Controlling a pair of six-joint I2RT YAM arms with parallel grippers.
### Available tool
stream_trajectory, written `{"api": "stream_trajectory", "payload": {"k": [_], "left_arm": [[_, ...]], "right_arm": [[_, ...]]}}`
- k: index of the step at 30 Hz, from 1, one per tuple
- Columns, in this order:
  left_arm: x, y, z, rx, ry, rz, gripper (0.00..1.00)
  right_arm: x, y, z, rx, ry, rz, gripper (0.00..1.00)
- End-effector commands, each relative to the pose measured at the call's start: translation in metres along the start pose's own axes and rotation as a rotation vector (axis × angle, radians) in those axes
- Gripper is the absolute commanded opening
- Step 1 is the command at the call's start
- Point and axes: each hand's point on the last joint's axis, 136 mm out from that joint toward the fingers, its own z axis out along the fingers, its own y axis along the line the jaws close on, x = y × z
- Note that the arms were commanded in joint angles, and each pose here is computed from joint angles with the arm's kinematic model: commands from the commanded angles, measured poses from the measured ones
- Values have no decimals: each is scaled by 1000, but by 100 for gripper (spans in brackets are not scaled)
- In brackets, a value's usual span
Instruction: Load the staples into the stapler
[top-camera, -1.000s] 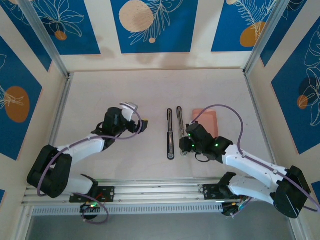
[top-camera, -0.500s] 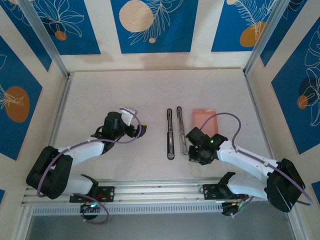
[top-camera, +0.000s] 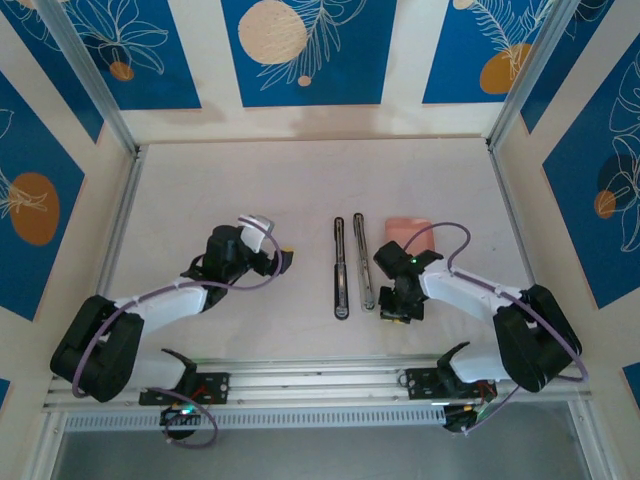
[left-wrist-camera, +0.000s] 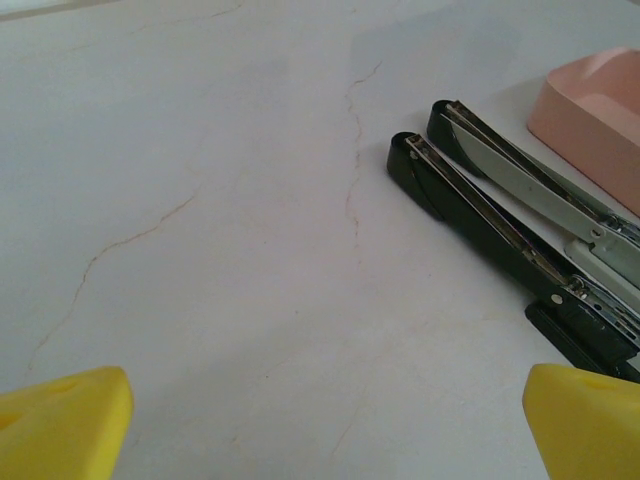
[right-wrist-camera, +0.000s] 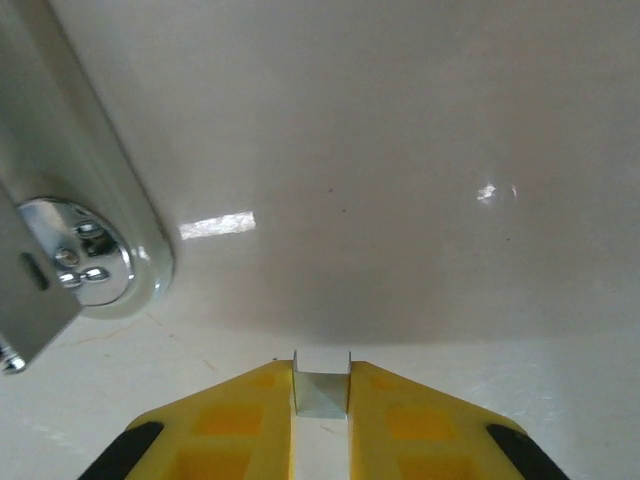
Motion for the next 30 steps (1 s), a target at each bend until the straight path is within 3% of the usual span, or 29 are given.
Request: {"api": "stream_trajectory", "payload": {"k": [1,5,12,30], "left_arm": [[-3,-8,-2,26,-24,30,100],[-1,-7,-2,24,-25,33,100],[-1,-7,-1,25,-32,20,100],[0,-9,-1,35,-27,13,100]], "right_arm": [[5,-1,-1,17,49,-12,20],[7,0,3,25,76,-14,22],[4,2,2,31,86,-23,38],[3,-4,5,31,132,39,31]]}}
